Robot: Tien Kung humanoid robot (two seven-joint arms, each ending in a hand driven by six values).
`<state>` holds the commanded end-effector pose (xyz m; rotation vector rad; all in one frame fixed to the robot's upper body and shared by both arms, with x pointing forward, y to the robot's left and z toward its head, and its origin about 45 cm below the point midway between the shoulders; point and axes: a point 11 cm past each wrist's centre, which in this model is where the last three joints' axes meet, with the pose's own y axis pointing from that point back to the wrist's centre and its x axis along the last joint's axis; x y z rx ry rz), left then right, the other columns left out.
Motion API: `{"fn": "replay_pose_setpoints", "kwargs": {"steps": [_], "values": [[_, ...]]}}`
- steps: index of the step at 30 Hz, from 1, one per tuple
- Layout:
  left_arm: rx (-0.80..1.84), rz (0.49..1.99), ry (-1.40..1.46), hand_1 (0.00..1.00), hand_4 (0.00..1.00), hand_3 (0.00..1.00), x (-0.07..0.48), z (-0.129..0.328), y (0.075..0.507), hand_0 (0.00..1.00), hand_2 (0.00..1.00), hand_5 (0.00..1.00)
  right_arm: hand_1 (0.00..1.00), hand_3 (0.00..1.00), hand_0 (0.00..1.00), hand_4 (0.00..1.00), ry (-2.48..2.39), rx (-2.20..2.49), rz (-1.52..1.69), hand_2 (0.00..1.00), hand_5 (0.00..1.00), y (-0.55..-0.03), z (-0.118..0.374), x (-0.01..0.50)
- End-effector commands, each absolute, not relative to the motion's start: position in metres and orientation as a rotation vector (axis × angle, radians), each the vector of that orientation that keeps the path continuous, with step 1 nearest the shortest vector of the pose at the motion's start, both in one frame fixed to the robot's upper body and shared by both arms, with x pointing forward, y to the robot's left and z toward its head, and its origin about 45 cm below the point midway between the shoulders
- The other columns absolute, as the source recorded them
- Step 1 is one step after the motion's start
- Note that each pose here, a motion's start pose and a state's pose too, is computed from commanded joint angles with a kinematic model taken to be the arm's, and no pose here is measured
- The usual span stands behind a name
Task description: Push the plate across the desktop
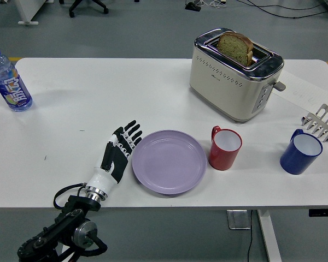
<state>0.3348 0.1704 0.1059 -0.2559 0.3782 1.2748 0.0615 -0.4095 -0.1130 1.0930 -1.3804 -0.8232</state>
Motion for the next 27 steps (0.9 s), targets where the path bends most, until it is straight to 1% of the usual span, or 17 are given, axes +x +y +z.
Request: {"fn": "replay_pose_setpoints", "kwargs": {"steps": [10, 16, 19, 20, 25, 26, 27], "values": [[-0.267, 1.244, 0.369, 0.93, 0.466, 0.884, 0.337, 0.113, 0.162, 0.922, 0.947, 0.998, 0.544, 0.615, 0.601, 0.132, -1.384, 1.098, -0.82, 0.641, 0.356, -0.409, -0.113, 0.065], [-0.278, 1.266, 0.35, 0.928, 0.467, 0.882, 0.339, 0.117, 0.167, 0.915, 0.945, 0.998, 0.544, 0.615, 0.601, 0.132, -1.382, 1.099, -0.821, 0.64, 0.355, -0.409, -0.113, 0.065], [-0.294, 1.334, 0.314, 0.928, 0.467, 0.882, 0.347, 0.125, 0.186, 0.915, 0.945, 0.998, 0.544, 0.615, 0.601, 0.132, -1.384, 1.098, -0.821, 0.64, 0.355, -0.409, -0.113, 0.065], [-0.3, 1.351, 0.308, 0.88, 0.467, 0.86, 0.349, 0.128, 0.192, 0.865, 0.9, 0.998, 0.543, 0.615, 0.6, 0.132, -1.385, 1.097, -0.821, 0.64, 0.356, -0.409, -0.113, 0.065], [-0.289, 1.408, 0.264, 0.88, 0.467, 0.86, 0.358, 0.138, 0.221, 0.865, 0.9, 0.998, 0.543, 0.615, 0.6, 0.132, -1.382, 1.094, -0.821, 0.64, 0.356, -0.409, -0.113, 0.064], [-0.279, 1.427, 0.255, 0.842, 0.464, 0.804, 0.36, 0.14, 0.231, 0.847, 0.858, 0.998, 0.543, 0.614, 0.601, 0.133, -1.381, 1.093, -0.821, 0.641, 0.355, -0.409, -0.113, 0.064], [-0.27, 1.444, 0.244, 0.842, 0.464, 0.804, 0.362, 0.143, 0.243, 0.847, 0.858, 0.998, 0.543, 0.614, 0.601, 0.133, -1.382, 1.093, -0.821, 0.641, 0.355, -0.41, -0.113, 0.064]]}}
